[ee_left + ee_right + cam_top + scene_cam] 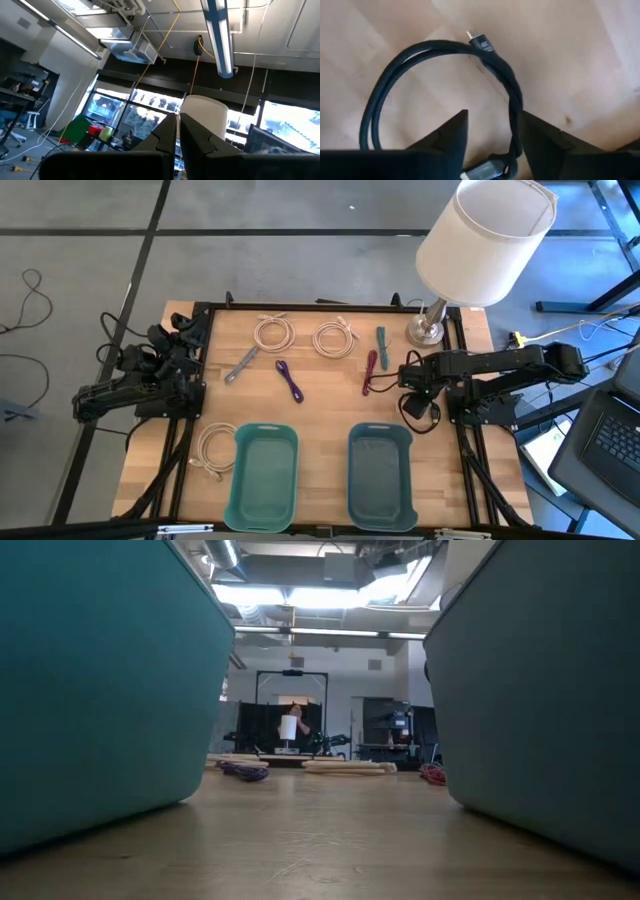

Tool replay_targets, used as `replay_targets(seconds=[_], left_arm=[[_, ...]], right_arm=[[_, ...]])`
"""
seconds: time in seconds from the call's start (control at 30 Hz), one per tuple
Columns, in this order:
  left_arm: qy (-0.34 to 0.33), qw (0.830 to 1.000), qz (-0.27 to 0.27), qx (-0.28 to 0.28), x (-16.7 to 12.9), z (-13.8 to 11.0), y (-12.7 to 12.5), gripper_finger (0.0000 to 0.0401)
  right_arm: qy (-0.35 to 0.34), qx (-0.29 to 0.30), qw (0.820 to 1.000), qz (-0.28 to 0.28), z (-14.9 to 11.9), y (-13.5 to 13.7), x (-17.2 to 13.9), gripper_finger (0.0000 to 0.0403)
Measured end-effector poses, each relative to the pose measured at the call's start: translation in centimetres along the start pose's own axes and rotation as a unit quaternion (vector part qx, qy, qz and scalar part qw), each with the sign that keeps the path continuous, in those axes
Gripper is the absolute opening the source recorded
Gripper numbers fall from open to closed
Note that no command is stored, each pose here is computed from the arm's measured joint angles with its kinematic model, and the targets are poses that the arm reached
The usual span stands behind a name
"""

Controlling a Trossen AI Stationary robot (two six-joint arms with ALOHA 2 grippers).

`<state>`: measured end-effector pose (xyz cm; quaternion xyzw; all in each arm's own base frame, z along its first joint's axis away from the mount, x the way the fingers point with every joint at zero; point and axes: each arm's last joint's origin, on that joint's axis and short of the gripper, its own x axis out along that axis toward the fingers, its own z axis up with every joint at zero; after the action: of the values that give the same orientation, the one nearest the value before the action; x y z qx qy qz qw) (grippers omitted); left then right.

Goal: Pick and place USB-C Cables
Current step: Put the large black USB cable into the blue bin

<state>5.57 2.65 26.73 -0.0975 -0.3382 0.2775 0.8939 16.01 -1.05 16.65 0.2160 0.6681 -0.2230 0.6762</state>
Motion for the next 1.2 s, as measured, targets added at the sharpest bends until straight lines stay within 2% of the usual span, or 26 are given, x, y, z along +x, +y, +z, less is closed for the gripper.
replay_targets(seconds=[0.2, 0.63, 0.77, 0.93, 1.0, 1.07, 1.2], left_arm=[[-0.001, 1.0, 0.001, -0.01, 0.0, 0.0, 0.0, 0.0015], [0.0, 1.0, 0.0, -0.013, 0.0, 0.0, 0.0, 0.0015], [0.001, 1.0, -0.009, -0.013, 0.0, 0.0, -0.1, 0.0015], [0.002, 1.0, -0.011, -0.013, 0.0, 0.0, -0.1, 0.0015], [0.001, 1.0, -0.01, -0.013, 0.0, 0.0, -0.1, 0.0015], [0.002, 1.0, -0.01, -0.013, 0.0, 0.0, -0.1, 0.0015], [0.002, 1.0, -0.01, -0.012, 0.0, 0.0, -0.1, 0.0015]], right_arm=[[-0.013, 0.0, 0.999, -0.042, 0.1, -0.2, 0.4, 0.0203], [0.02, 0.01, 0.995, -0.095, 1.7, 0.7, 3.6, 0.0149], [0.032, 0.013, 0.994, -0.108, 1.9, 0.8, 4.1, 0.012], [0.023, 0.035, 0.993, -0.11, 1.8, 0.7, 3.6, 0.0031], [0.017, 0.034, 0.99, -0.139, 1.6, 0.3, 3.4, 0.0027], [-0.004, 0.05, 0.988, -0.145, 1.9, 0.4, 2.8, 0.0027], [0.016, 0.051, 0.986, -0.16, 1.9, 0.4, 1.8, 0.0027]])
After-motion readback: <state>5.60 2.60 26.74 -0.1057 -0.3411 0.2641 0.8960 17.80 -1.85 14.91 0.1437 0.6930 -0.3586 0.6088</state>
